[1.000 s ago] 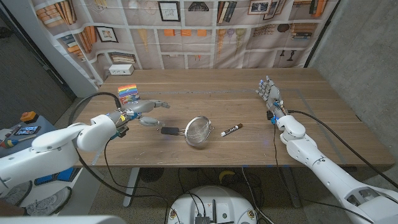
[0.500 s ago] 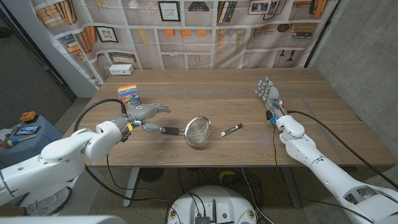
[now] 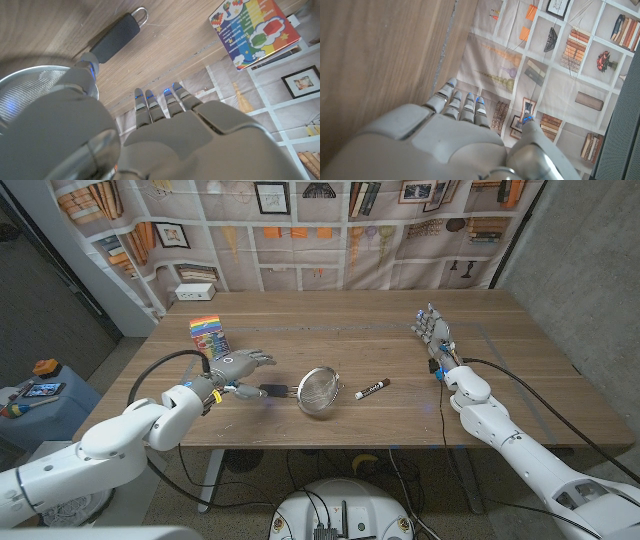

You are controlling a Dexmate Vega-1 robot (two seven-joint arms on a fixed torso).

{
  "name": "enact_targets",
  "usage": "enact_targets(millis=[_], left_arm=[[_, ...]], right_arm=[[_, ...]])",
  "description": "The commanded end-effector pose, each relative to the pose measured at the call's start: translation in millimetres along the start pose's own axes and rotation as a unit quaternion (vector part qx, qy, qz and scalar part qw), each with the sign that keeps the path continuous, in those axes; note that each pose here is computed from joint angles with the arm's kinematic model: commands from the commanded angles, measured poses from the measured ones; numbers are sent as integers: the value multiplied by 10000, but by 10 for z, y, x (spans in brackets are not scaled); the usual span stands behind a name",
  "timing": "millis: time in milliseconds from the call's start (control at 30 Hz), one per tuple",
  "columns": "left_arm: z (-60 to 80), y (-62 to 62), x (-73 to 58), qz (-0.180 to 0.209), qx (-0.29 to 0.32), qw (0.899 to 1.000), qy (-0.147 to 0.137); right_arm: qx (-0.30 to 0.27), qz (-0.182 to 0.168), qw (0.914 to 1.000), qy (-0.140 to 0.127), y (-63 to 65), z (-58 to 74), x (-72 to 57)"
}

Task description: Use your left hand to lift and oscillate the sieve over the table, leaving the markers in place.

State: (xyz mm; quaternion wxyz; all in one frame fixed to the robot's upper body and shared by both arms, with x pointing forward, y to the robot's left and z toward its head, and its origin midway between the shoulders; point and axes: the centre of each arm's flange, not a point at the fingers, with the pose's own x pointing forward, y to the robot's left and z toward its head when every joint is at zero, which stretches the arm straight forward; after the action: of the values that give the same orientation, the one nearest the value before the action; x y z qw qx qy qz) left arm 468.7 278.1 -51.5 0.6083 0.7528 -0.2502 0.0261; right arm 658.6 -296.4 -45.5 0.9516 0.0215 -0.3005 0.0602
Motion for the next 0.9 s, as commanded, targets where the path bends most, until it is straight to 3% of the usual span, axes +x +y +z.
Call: enact_targets(millis=[33,533,900], left_arm=[[92,-108,-39,92,231,9996,126],[185,-288,28,-21,203,9990,386],[240,-362,140,72,248,9990,358]], right_arm=[[-7,-25,10000,24,-16,-4,-10],[-5,-27,10000,43,-16,-1,-8],[14,-18,10000,69,-15,-18,10]])
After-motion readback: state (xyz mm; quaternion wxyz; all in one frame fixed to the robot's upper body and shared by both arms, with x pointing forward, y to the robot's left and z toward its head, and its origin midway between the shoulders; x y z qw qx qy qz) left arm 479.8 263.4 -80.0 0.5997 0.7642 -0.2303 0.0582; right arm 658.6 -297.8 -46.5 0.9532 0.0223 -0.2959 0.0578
